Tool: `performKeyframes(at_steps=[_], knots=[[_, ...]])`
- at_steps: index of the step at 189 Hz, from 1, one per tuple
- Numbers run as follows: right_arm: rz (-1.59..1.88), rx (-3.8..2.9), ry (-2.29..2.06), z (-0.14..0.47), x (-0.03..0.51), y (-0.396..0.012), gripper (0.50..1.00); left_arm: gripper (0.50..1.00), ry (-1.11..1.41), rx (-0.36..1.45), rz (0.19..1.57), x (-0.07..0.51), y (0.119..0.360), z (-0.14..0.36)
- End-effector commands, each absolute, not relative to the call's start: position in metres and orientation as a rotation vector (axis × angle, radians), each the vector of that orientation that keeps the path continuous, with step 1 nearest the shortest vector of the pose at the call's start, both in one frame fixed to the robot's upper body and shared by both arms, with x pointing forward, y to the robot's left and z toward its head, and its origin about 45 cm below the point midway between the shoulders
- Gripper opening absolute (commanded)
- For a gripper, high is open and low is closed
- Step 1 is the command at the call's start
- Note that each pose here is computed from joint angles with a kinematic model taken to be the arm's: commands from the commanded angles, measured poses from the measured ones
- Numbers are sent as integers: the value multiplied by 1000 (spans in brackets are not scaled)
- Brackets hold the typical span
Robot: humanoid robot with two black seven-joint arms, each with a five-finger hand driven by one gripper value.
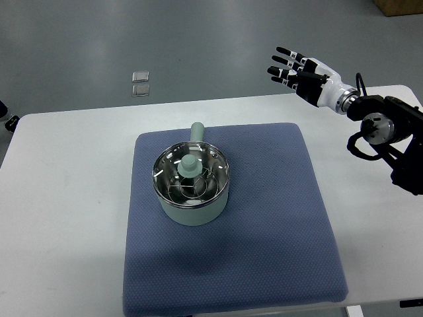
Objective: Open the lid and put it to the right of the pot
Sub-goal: 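Move the right hand over the glass lid on the green saucepan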
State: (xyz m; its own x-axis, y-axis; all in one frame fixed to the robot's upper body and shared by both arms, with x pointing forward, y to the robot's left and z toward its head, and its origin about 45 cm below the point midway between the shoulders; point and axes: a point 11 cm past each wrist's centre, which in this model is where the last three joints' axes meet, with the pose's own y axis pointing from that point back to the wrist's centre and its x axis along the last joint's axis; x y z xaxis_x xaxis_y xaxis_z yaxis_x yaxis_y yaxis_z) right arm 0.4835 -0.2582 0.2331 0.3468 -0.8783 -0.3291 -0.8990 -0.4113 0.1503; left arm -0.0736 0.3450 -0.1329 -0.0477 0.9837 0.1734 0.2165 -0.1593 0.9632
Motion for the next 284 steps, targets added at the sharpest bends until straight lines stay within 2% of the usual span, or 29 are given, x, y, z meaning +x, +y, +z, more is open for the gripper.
performKeyframes(at_steps=[1,95,138,147,148,164,174,175,179,240,284], knots=[[562,-2530,1675,232,483,-259,936,1000,1332,1464,1275,-74,345,-133],[478,-2583,1666,236,483,-256,936,1000,1337,1457,1272,-73,343,-133],[44,-2846,1527,261,479,-223,934,1000,1339,1454,1266,-73,343,-133],[44,-2847,1527,261,479,-223,934,1000,1339,1454,1266,-73,343,-133],[-59,-2907,1475,268,476,-212,934,1000,1338,1455,1267,-73,343,-133],[-274,-3010,1372,283,473,-194,936,1000,1338,1455,1267,-73,343,-133],[-274,-3010,1372,284,473,-194,936,1000,1338,1455,1267,-73,343,-133],[-409,-3069,1307,293,473,-185,934,1000,1340,1453,1267,-73,343,-133],[-462,-3091,1279,296,472,-181,936,1000,1340,1451,1266,-73,342,-133],[-1083,-3269,776,338,455,-127,936,1000,1339,1454,1266,-73,343,-133],[-1498,-3273,337,331,427,-69,934,1000,1340,1451,1266,-73,342,-133]])
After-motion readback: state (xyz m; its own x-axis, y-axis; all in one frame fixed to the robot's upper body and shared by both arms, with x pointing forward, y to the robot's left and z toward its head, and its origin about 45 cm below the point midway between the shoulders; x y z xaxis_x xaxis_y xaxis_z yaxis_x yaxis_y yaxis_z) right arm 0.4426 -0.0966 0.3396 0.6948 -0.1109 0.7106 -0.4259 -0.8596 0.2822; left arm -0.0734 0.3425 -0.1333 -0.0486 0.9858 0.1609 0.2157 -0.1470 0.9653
